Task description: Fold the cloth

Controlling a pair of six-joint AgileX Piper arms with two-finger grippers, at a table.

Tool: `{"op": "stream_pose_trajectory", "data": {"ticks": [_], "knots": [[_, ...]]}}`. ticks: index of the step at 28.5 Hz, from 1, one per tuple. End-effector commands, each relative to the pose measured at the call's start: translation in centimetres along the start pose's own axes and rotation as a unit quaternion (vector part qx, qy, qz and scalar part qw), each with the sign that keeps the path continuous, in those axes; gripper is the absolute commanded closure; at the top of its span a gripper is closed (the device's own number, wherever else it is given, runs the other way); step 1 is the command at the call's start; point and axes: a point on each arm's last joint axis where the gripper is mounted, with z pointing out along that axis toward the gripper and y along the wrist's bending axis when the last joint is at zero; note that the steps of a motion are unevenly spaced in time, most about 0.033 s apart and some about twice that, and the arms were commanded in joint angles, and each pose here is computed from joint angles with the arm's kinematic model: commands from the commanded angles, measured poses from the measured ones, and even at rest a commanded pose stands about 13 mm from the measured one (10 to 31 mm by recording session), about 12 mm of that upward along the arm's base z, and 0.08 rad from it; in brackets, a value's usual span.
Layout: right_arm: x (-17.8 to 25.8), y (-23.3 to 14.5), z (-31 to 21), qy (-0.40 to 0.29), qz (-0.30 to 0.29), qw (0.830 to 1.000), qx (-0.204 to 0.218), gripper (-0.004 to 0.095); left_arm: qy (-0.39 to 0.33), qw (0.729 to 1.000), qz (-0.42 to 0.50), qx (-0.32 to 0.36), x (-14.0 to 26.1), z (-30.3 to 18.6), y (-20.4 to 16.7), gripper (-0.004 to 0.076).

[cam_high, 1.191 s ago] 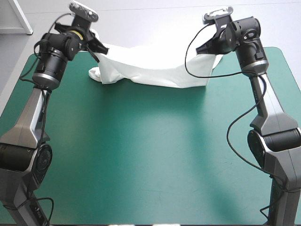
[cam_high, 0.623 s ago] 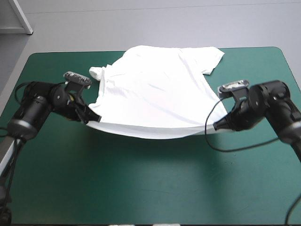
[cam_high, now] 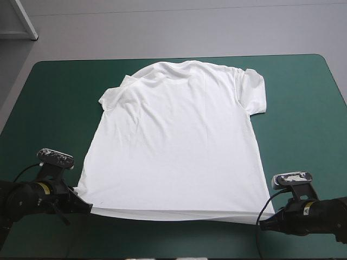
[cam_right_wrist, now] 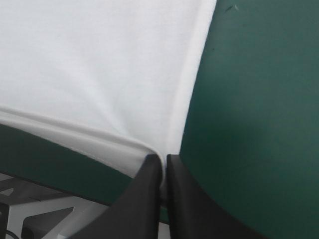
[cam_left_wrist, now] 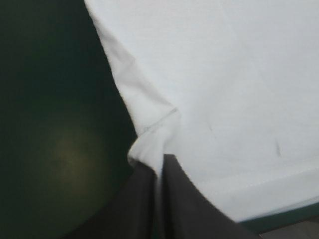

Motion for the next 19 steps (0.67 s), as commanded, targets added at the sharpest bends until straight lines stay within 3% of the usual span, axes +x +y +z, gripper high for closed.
{"op": "stream_pose_trajectory", "data": {"ticks": [1,4,7,9,11,12,15,19], "knots": [[0.1,0.0,0.4,-0.003,0.003,1.000,-0.007,0.0920,0.021,1.000,0.008,0.013,0.8,0.2,-0.3,0.0701],[0.3,-0.1,0.7,0.004,-0.008,1.000,-0.006,0.0919,0.039,0.998,0.028,0.032,1.4,1.2,-0.6,0.0657],[0.3,0.0,0.7,0.004,-0.012,1.000,-0.008,0.0845,0.049,0.998,0.027,0.034,1.7,1.6,-0.7,0.0505],[0.3,0.0,0.7,0.003,-0.015,1.000,-0.008,0.0710,0.048,0.998,0.027,0.035,1.7,1.6,-0.7,0.0379],[0.3,0.0,0.7,0.003,-0.014,1.000,-0.008,0.0506,0.048,0.998,0.025,0.032,1.7,1.6,-0.6,0.0247],[0.3,0.0,0.7,0.003,-0.013,1.000,-0.008,0.0310,0.045,0.998,0.025,0.022,1.7,1.6,-0.5,0.0172],[0.2,0.0,0.6,0.000,-0.010,1.000,-0.006,0.0178,0.033,0.999,0.028,0.018,1.4,1.6,-0.4,0.0167],[-0.3,0.1,-0.1,-0.015,-0.012,1.000,-0.004,0.0189,-0.019,1.000,0.012,0.010,0.5,1.7,-0.3,0.0167]]}}
